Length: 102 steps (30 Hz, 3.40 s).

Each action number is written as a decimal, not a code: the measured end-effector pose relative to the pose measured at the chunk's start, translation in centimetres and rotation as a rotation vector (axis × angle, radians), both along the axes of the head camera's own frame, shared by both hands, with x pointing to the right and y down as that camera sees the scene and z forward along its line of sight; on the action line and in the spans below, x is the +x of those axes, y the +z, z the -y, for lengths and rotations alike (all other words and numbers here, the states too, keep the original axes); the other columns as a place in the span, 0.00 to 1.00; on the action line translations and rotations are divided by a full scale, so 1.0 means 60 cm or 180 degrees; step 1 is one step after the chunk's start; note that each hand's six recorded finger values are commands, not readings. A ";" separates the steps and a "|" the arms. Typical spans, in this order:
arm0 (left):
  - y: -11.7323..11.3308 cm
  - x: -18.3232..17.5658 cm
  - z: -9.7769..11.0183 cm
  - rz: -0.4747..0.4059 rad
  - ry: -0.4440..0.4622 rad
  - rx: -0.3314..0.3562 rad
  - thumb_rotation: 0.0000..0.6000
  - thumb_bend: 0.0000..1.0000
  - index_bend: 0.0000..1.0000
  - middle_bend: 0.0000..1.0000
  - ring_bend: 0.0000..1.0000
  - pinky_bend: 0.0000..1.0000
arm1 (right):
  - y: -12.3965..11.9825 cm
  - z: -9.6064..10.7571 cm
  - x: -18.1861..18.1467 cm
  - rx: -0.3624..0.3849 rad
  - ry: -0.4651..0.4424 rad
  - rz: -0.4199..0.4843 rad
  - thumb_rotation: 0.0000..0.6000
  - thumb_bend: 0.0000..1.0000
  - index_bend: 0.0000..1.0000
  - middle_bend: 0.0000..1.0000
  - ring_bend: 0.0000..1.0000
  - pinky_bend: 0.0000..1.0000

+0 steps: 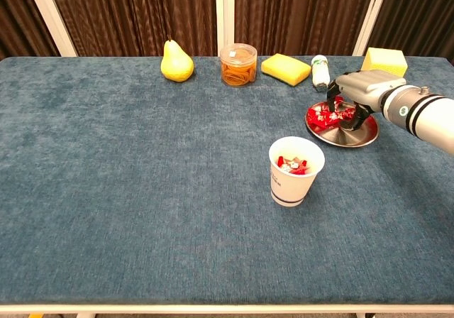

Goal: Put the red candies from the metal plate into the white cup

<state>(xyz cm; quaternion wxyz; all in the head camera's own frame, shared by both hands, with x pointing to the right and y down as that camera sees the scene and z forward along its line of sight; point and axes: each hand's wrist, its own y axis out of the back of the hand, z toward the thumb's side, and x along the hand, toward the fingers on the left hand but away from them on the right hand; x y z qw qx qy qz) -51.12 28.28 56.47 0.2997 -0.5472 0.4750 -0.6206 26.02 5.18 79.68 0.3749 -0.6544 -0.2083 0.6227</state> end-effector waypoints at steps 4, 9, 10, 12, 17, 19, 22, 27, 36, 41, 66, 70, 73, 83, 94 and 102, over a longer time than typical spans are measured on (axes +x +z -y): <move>0.000 -0.001 -0.001 -0.0007 -0.0004 -0.0001 1.00 0.12 0.37 0.31 0.27 0.27 | 0.002 0.000 -0.002 0.0021 0.0003 -0.0003 1.00 0.35 0.54 0.17 0.00 0.00; -0.001 -0.002 -0.003 -0.0015 -0.0010 0.0004 1.00 0.12 0.37 0.31 0.27 0.26 | 0.001 0.000 -0.005 0.0061 -0.0002 0.0018 1.00 0.37 0.59 0.19 0.00 0.00; -0.001 -0.002 -0.003 -0.0016 -0.0011 0.0004 1.00 0.12 0.37 0.31 0.27 0.26 | 0.000 0.000 -0.005 0.0068 -0.0003 0.0029 1.00 0.37 0.60 0.20 0.00 0.00; -0.001 -0.002 -0.003 -0.0018 -0.0011 0.0007 1.00 0.12 0.37 0.31 0.27 0.26 | -0.003 -0.001 -0.007 0.0089 -0.0007 0.0067 1.00 0.38 0.60 0.20 0.00 0.00; -0.004 -0.003 -0.004 -0.0015 -0.0007 0.0017 1.00 0.12 0.37 0.31 0.27 0.26 | -0.031 -0.001 -0.015 0.0194 -0.0056 0.0260 1.00 0.38 0.61 0.20 0.00 0.00; -0.004 -0.003 -0.004 -0.0011 0.0000 0.0021 1.00 0.12 0.37 0.31 0.27 0.26 | -0.048 -0.002 -0.020 0.0244 -0.0099 0.0372 1.00 0.37 0.62 0.20 0.00 0.00; -0.005 0.000 -0.001 -0.0017 0.0019 0.0031 1.00 0.13 0.37 0.31 0.27 0.27 | -0.086 -0.009 -0.032 0.0324 -0.0207 0.0606 1.00 0.37 0.61 0.19 0.00 0.00; -0.006 0.008 0.007 -0.0024 0.0063 0.0048 1.00 0.12 0.37 0.31 0.27 0.26 | -0.172 -0.039 -0.059 0.0470 -0.0501 0.1052 1.00 0.37 0.60 0.19 0.00 0.00; -0.011 0.013 0.008 -0.0019 0.0080 0.0059 1.00 0.12 0.37 0.31 0.27 0.27 | -0.253 -0.127 -0.073 0.0425 -0.1048 0.1458 1.00 0.37 0.59 0.18 0.00 0.00; -0.012 0.013 0.006 -0.0015 0.0070 0.0054 1.00 0.12 0.37 0.31 0.27 0.26 | -0.237 -0.150 -0.079 0.0289 -0.1142 0.1432 1.00 0.37 0.55 0.17 0.00 0.00; -0.008 0.007 0.004 -0.0040 0.0048 0.0060 1.00 0.12 0.37 0.31 0.27 0.26 | -0.216 -0.125 -0.093 0.0335 -0.1039 0.1344 1.00 0.33 0.34 0.13 0.00 0.00; -0.008 0.008 0.006 -0.0046 0.0054 0.0065 1.00 0.12 0.37 0.31 0.27 0.27 | -0.203 -0.085 -0.058 0.0388 -0.0754 0.1159 1.00 0.33 0.34 0.13 0.00 0.00; -0.008 0.010 0.006 -0.0050 0.0054 0.0068 1.00 0.12 0.37 0.31 0.27 0.27 | -0.178 -0.058 -0.027 0.0341 -0.0572 0.0927 1.00 0.32 0.34 0.13 0.00 0.00; -0.010 0.005 0.001 -0.0018 0.0016 0.0045 1.00 0.12 0.37 0.31 0.27 0.26 | -0.094 -0.023 -0.006 0.0156 -0.0484 0.0444 1.00 0.28 0.35 0.13 0.00 0.00; -0.008 0.005 0.002 -0.0007 0.0012 0.0024 1.00 0.12 0.37 0.31 0.27 0.27 | -0.042 -0.035 -0.016 0.0078 -0.0653 0.0217 1.00 0.27 0.36 0.12 0.00 0.00; -0.008 0.003 0.001 0.0000 0.0003 0.0022 1.00 0.12 0.37 0.31 0.27 0.26 | -0.027 -0.033 -0.034 0.0093 -0.0702 0.0235 1.00 0.27 0.38 0.12 0.00 0.00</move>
